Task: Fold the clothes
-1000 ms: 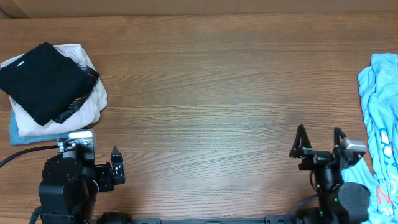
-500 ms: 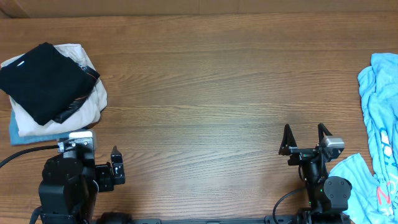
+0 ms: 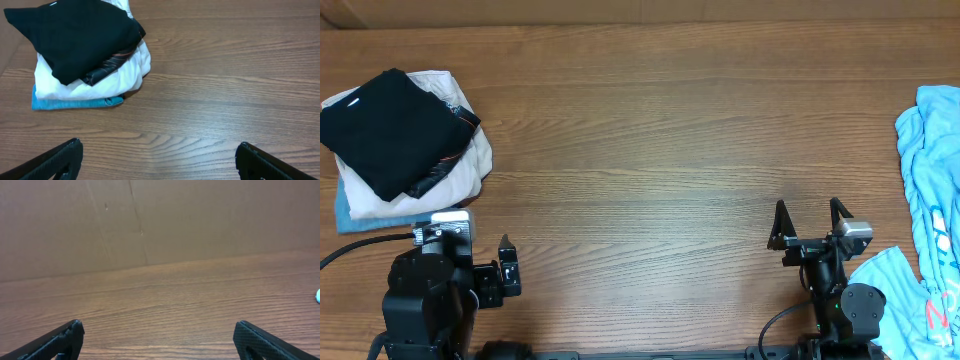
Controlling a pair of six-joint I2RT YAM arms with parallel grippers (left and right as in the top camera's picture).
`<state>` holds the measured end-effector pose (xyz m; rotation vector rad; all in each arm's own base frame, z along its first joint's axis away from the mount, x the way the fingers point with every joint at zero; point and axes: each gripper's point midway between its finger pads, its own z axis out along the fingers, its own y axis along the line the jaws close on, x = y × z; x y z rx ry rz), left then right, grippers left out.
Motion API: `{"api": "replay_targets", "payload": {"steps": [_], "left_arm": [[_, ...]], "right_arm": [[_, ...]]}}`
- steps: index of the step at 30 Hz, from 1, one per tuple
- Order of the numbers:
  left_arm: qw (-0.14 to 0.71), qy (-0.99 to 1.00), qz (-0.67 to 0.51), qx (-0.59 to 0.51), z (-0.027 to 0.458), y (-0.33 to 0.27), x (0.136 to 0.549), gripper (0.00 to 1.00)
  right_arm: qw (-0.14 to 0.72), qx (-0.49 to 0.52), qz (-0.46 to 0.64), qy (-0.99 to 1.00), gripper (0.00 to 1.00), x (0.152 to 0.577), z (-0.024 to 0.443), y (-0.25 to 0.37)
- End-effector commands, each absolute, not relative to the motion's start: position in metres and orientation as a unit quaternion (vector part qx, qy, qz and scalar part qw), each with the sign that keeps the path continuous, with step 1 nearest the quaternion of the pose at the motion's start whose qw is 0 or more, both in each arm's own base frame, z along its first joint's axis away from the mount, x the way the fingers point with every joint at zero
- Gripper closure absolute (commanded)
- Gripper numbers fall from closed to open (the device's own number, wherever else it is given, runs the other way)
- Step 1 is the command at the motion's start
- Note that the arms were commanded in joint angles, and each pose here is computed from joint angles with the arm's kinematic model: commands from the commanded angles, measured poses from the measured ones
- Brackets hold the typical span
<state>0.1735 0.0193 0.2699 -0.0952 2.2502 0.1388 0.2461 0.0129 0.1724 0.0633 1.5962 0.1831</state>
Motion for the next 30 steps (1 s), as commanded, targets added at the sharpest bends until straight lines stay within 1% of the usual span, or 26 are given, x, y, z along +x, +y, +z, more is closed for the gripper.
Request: {"api": "replay_targets", "payload": {"steps": [1, 21, 25, 27, 30], "left_arm": [[0.430, 0.900, 0.059, -0.037, 0.270, 0.020, 0.173, 0.00], [0.428, 0.901, 0.059, -0.037, 0.266, 0.020, 0.172, 0.00], [0.428, 0.900, 0.065, -0.040, 0.250, 0.023, 0.165, 0.00], [0.434, 0.895, 0.083, -0.058, 0.241, 0.032, 0.162, 0.00], [0.465, 0.879, 0.072, -0.074, 0.231, 0.031, 0.168, 0.00]], "right_arm": [[0.696, 0.026, 0.082, 0.713, 0.00, 0.246, 0.171, 0.013], [0.696, 0.026, 0.082, 0.713, 0.00, 0.246, 0.171, 0.013], [0.696, 0.026, 0.082, 0.713, 0.00, 0.246, 0.171, 0.013], [0.696, 0.026, 0.082, 0.713, 0.00, 0.246, 0.171, 0.013], [0.696, 0.026, 0.082, 0.713, 0.00, 0.246, 0.171, 0.013]]}}
